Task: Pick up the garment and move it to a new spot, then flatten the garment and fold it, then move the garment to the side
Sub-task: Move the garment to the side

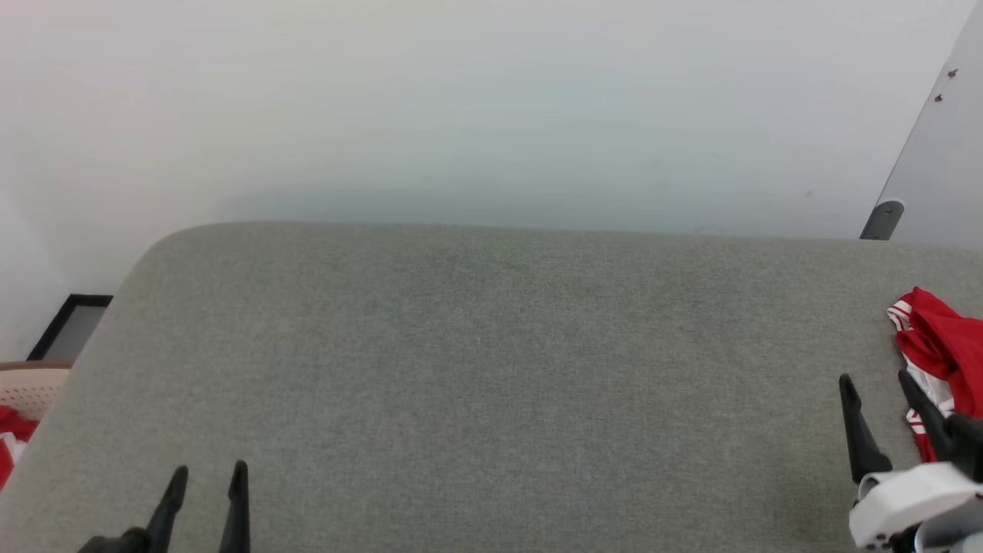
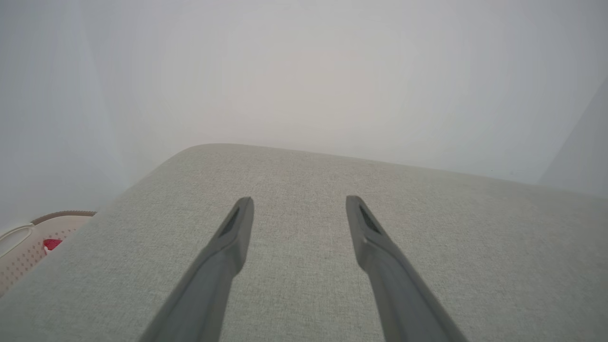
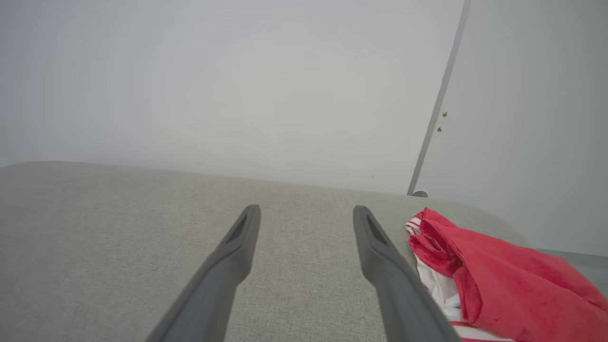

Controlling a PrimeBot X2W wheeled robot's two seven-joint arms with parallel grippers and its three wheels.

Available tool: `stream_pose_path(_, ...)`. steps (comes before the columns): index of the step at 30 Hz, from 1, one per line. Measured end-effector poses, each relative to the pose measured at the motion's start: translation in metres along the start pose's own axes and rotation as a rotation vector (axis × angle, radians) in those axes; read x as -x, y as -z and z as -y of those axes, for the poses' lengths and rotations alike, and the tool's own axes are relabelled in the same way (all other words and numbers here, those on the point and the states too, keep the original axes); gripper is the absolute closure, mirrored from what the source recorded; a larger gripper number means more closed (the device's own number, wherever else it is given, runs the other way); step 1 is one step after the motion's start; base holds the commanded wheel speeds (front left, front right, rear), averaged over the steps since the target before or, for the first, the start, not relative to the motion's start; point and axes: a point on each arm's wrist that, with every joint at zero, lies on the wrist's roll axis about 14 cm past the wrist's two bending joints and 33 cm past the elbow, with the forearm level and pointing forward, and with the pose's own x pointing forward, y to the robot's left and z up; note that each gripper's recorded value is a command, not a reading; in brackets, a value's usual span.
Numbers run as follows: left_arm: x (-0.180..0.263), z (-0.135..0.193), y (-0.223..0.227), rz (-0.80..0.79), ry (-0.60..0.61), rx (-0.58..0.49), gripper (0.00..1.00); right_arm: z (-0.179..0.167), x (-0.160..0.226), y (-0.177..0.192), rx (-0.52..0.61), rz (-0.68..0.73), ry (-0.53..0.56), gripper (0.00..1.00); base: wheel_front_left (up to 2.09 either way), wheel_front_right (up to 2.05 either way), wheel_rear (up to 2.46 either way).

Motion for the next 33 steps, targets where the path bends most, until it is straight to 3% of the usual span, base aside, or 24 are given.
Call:
stream_pose_path(15,0.000,0.008,-0.003,0.007,0.045,-0.037,0.00,-0.010,0.051,0.016,-0.095,-0.001,0.073,0.00,0.00,0.00,0.00)
stream_pose_path(33,-0.010,0.025,-0.002,0.004,0.101,-0.049,0.00,-0.011,0.069,0.023,-0.135,-0.010,0.111,0.00,0.00,0.00,0.00)
